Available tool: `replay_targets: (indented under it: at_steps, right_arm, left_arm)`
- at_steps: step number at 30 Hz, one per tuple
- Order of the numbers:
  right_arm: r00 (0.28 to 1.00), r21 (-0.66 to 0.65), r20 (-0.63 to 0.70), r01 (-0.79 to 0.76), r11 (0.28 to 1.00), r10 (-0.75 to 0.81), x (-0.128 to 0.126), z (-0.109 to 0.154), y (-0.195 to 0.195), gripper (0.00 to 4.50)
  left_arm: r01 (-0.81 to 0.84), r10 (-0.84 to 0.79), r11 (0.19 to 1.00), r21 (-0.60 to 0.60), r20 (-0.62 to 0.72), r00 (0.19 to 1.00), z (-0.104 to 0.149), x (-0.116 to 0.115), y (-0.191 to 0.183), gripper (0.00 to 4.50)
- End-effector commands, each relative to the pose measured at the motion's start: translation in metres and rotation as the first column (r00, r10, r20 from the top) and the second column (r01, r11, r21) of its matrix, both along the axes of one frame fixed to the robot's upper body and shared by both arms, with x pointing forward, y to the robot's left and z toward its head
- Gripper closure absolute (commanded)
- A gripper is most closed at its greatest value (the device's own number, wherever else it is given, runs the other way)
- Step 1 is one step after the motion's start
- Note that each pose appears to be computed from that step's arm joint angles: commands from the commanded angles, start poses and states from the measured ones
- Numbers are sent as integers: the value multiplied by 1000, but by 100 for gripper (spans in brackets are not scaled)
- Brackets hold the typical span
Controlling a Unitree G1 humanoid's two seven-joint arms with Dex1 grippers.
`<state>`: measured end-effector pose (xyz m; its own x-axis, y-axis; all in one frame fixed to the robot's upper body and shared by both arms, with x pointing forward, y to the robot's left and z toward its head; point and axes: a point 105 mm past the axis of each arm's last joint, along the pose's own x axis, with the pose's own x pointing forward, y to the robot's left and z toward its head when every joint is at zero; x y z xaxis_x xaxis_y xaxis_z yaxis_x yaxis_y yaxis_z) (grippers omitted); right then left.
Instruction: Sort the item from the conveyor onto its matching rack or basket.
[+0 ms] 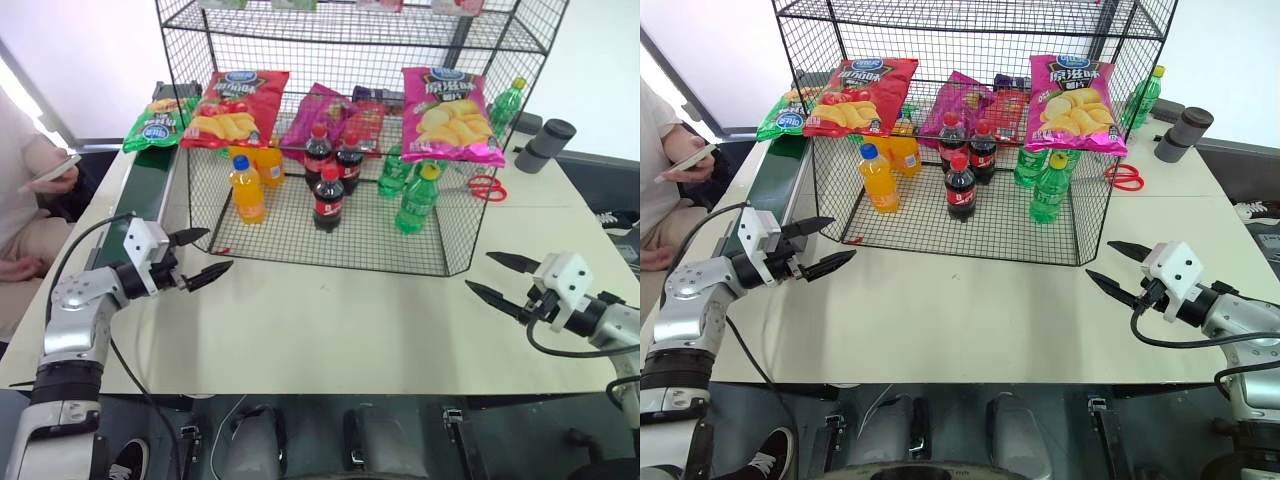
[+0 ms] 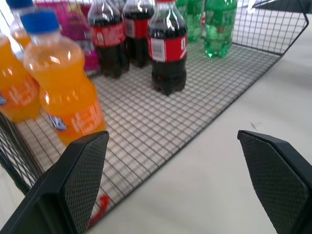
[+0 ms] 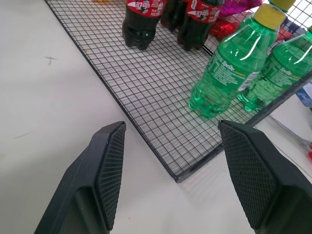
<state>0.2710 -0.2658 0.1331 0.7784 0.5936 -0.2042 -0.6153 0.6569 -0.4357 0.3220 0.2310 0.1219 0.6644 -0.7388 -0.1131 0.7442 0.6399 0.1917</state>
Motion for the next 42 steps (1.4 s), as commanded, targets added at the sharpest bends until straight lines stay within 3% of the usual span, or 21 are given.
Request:
replay_targets:
  at_steps: [1, 13, 20, 25, 30, 37, 42]
  right_arm:
    - [999, 10, 41, -9, 1000, 8, 0, 12, 3, 137]
    - [1000, 6, 15, -27, 1000, 27, -2, 11, 7, 137]
    - [996, 89, -33, -74, 993, 77, 1, 14, 16, 137]
    - [994, 103, -10, -110, 989, 112, 5, 21, 26, 137]
    - [991, 86, 17, -133, 987, 132, 10, 22, 37, 137]
    - [970, 144, 58, -244, 959, 238, 15, 24, 85, 137]
    - [952, 175, 90, -304, 936, 292, 30, 24, 118, 137]
  left_arm:
    - [-12, 11, 1000, 8, 28, 1000, 13, 1, 0, 0]
    - [-32, 32, 999, -33, -17, 999, 12, -3, 7, 0]
    - [-33, 34, 996, -84, 12, 999, 22, -5, 9, 0]
    - [-63, 63, 997, -47, -2, 998, 13, -11, 13, 0]
    - [-104, 109, 989, -103, 50, 993, 26, -10, 17, 0]
    - [-159, 165, 985, -60, 102, 981, 29, -23, 33, 0]
    - [-344, 305, 934, 93, 288, 908, 34, -35, 55, 0]
